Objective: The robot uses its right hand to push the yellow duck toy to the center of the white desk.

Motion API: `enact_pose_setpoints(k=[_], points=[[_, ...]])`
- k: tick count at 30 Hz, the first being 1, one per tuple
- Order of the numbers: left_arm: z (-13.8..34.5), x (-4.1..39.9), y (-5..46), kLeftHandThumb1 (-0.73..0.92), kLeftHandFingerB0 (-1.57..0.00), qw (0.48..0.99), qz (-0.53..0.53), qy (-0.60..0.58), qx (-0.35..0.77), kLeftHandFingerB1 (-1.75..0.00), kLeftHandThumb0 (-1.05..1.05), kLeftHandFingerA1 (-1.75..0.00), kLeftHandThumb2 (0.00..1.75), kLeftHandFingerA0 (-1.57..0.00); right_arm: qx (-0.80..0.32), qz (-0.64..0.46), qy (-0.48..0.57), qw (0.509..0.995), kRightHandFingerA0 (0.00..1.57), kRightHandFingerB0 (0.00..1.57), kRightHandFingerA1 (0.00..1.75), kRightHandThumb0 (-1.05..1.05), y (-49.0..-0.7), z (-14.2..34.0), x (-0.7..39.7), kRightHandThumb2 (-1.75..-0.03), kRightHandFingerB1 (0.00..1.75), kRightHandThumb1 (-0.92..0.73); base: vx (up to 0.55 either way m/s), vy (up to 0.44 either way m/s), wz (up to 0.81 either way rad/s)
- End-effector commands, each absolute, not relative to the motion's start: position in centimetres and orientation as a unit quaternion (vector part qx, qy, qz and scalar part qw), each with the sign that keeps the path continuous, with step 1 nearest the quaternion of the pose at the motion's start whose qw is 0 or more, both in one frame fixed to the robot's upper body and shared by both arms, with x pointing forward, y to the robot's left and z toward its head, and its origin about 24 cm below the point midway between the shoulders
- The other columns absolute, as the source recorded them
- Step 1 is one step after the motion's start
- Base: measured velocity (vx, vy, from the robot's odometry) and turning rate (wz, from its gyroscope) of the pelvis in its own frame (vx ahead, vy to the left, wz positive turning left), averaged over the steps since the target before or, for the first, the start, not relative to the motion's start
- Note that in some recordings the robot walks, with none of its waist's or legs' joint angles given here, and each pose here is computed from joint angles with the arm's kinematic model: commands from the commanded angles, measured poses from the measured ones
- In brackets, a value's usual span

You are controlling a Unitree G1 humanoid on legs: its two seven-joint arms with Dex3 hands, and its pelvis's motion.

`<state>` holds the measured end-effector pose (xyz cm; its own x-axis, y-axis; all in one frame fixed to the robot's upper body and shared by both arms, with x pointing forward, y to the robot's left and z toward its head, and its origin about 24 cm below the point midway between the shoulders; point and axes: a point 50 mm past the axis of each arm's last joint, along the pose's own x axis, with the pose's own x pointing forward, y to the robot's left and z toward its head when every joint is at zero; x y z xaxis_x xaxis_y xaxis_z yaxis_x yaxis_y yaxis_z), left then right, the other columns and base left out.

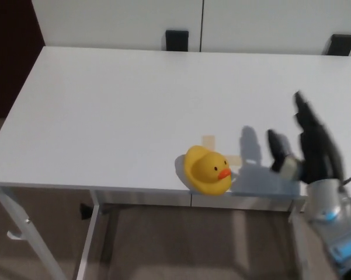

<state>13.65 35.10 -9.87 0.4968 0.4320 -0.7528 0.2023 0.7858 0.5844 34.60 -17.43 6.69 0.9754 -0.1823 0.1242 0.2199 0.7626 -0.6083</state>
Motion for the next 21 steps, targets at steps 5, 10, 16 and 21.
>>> enact_pose_setpoints(k=[5,10,16,21], points=[[-9.8,13.1,35.3,-0.62,-1.55,0.805,0.074,0.485,0.332,-0.90,0.25,-0.97,1.74,-1.49,-0.352,-0.169,-0.103,0.915,0.00,0.00,0.00,-1.02,-24.5,11.5,33.1,-0.90,0.00,-0.92,0.00,0.000,0.00],[-9.7,13.0,35.3,-0.58,-1.55,0.796,0.058,0.470,0.377,-0.93,0.13,-0.97,1.66,-1.50,-0.381,-0.157,-0.099,0.906,0.00,0.00,0.00,-0.95,-31.6,13.3,29.5,-0.95,0.00,-0.92,0.00,0.000,0.00],[-9.5,13.2,35.4,-0.64,-1.56,0.794,0.057,0.464,0.388,-0.93,0.09,-0.99,1.71,-1.47,-0.360,-0.302,-0.012,0.883,0.08,0.00,0.83,-0.69,-42.3,11.5,20.9,-0.65,0.43,-0.77,0.00,0.000,0.01],[-9.5,13.2,35.5,-0.55,-1.57,0.793,0.058,0.467,0.388,-0.76,0.05,-0.88,1.60,-1.45,-0.339,-0.429,0.117,0.829,0.42,0.09,0.82,-0.44,-46.5,6.7,13.6,-0.98,0.68,-0.57,0.00,0.000,0.00]])
